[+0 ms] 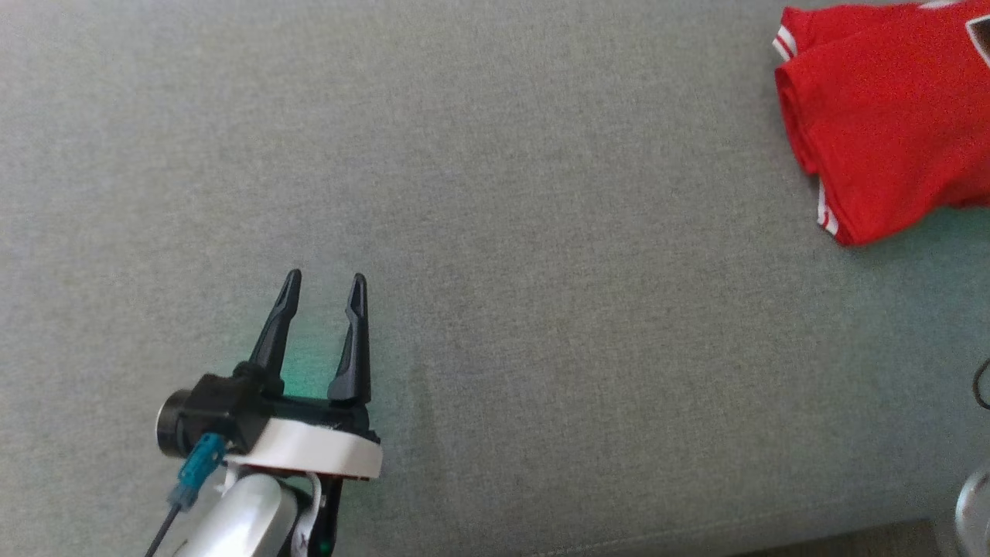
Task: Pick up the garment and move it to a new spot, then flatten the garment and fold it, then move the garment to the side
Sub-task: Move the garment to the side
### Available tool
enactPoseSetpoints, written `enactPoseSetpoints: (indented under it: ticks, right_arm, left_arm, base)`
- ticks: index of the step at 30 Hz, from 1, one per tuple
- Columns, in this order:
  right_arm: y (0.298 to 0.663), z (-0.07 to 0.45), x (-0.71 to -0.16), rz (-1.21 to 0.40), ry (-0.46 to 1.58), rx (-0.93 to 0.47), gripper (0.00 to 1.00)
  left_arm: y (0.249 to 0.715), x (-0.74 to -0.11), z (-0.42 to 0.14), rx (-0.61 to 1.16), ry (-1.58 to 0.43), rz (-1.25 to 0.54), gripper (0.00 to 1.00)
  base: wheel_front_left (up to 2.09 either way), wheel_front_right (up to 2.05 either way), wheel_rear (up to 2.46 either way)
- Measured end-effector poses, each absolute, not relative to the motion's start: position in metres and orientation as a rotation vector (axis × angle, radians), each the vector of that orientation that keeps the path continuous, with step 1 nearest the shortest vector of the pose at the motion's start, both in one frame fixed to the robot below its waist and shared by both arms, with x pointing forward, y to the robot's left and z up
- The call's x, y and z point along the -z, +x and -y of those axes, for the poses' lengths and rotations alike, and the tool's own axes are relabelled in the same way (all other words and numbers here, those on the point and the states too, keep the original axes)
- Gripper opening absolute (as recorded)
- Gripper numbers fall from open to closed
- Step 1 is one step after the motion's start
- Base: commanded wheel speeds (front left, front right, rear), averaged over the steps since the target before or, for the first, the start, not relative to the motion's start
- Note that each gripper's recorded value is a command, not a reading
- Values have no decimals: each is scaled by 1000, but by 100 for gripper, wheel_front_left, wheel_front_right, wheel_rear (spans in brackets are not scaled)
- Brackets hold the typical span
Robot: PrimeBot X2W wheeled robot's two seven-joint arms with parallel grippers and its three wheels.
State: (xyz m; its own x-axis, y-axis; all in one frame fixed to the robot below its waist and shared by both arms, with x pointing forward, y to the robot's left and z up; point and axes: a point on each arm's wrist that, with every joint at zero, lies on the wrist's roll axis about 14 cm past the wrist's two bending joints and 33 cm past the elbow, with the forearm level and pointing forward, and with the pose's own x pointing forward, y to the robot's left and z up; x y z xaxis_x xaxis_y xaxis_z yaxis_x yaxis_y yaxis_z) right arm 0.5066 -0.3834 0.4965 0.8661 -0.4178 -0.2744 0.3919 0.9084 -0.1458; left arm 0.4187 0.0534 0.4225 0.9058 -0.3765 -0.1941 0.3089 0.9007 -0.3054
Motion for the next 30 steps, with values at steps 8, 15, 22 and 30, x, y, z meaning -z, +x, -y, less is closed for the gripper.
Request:
enactPoseSetpoints:
  ticks: [8, 15, 22, 30]
  right_arm:
    - [519, 319, -559, -69, -109, 264, 100]
    - [481, 259, -550, -9, -73, 136, 100]
    - [427, 204, -526, -1, -30, 2, 100]
    - [372, 159, -484, -80, 69, -123, 100]
  left_arm:
    - [411, -458, -80, 268, -273, -156, 100]
    - [386, -474, -122, 135, -270, -115, 100]
    - [343, -467, -155, 30, -264, -128, 100]
    - [316, -458, -167, -21, -284, -148, 100]
  base:
    - [0, 0, 0]
    - [0, 0, 0]
    - [0, 0, 0]
    - [0, 0, 0]
